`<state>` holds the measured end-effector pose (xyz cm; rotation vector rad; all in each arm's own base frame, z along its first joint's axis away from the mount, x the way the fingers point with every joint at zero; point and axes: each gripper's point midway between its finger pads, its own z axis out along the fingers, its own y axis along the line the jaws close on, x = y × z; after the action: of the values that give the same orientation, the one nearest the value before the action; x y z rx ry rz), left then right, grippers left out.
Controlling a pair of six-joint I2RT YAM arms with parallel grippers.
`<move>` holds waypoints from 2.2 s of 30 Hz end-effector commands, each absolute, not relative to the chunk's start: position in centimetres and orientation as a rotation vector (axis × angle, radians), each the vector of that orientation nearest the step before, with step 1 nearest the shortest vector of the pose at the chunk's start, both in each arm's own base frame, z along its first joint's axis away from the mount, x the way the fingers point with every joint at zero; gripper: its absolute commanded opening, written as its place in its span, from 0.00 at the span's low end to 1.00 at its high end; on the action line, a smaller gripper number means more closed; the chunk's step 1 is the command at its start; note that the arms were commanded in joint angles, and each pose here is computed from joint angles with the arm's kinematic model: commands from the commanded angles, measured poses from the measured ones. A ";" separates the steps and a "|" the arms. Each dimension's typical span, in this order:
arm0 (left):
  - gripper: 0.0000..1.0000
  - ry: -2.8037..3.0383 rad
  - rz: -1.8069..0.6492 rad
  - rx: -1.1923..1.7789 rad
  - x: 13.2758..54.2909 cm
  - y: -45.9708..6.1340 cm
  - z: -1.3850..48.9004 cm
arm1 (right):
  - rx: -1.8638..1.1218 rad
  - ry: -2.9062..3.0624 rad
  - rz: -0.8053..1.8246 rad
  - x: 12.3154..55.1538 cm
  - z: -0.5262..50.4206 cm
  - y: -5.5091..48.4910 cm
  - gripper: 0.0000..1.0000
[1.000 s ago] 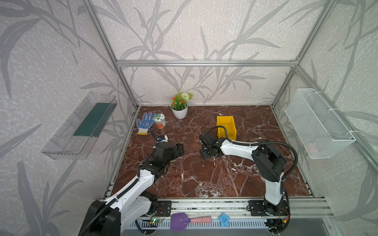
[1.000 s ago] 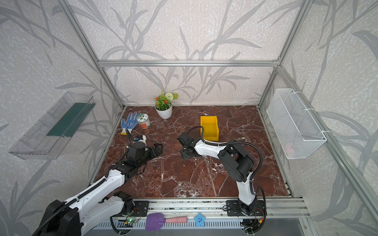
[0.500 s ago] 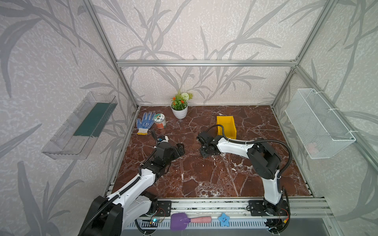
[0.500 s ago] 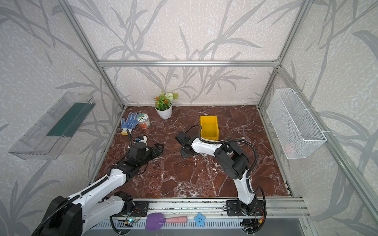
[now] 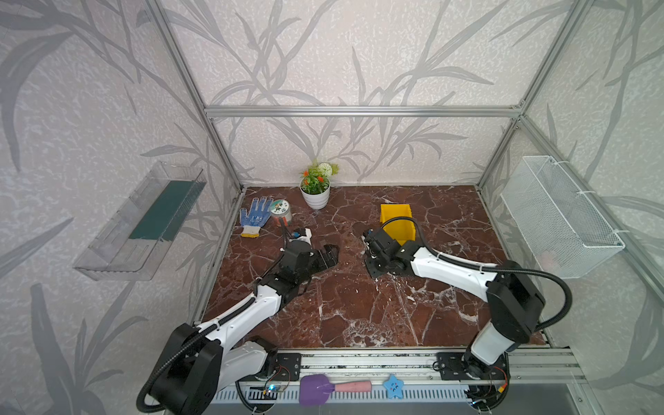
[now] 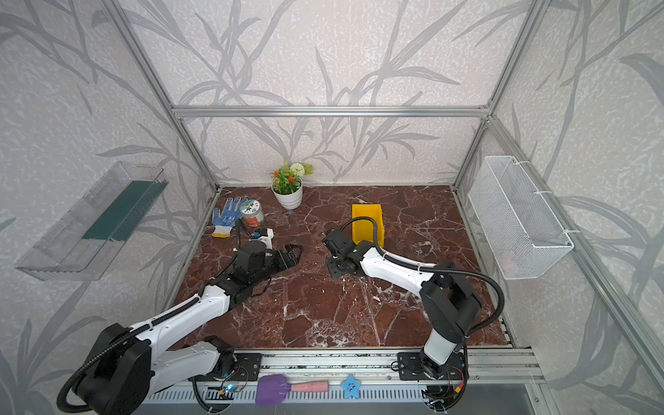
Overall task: Put the screwdriver in the bin
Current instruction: Pick up the screwdriver from the center of the table, then place the screwdriver into the bin.
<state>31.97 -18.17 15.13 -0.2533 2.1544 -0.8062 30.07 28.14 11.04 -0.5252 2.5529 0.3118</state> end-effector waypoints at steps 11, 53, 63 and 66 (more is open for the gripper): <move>0.99 2.038 -0.886 0.006 33.7 -27.3 20.6 | 0.113 2.528 0.774 35.9 14.0 20.4 0.00; 0.99 2.051 -0.799 0.064 33.4 -27.0 20.2 | 0.875 2.438 0.844 45.8 7.0 18.7 0.17; 0.99 2.069 -0.809 0.055 33.5 -27.3 19.9 | 0.847 2.449 0.848 45.9 6.7 18.9 0.35; 0.99 2.072 -0.806 0.056 33.5 -27.2 19.9 | 0.830 2.444 0.868 46.1 7.3 19.1 0.41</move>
<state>33.60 -27.45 19.89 0.0603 2.0638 -0.8224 45.28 18.98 6.81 0.8493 2.4601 0.8521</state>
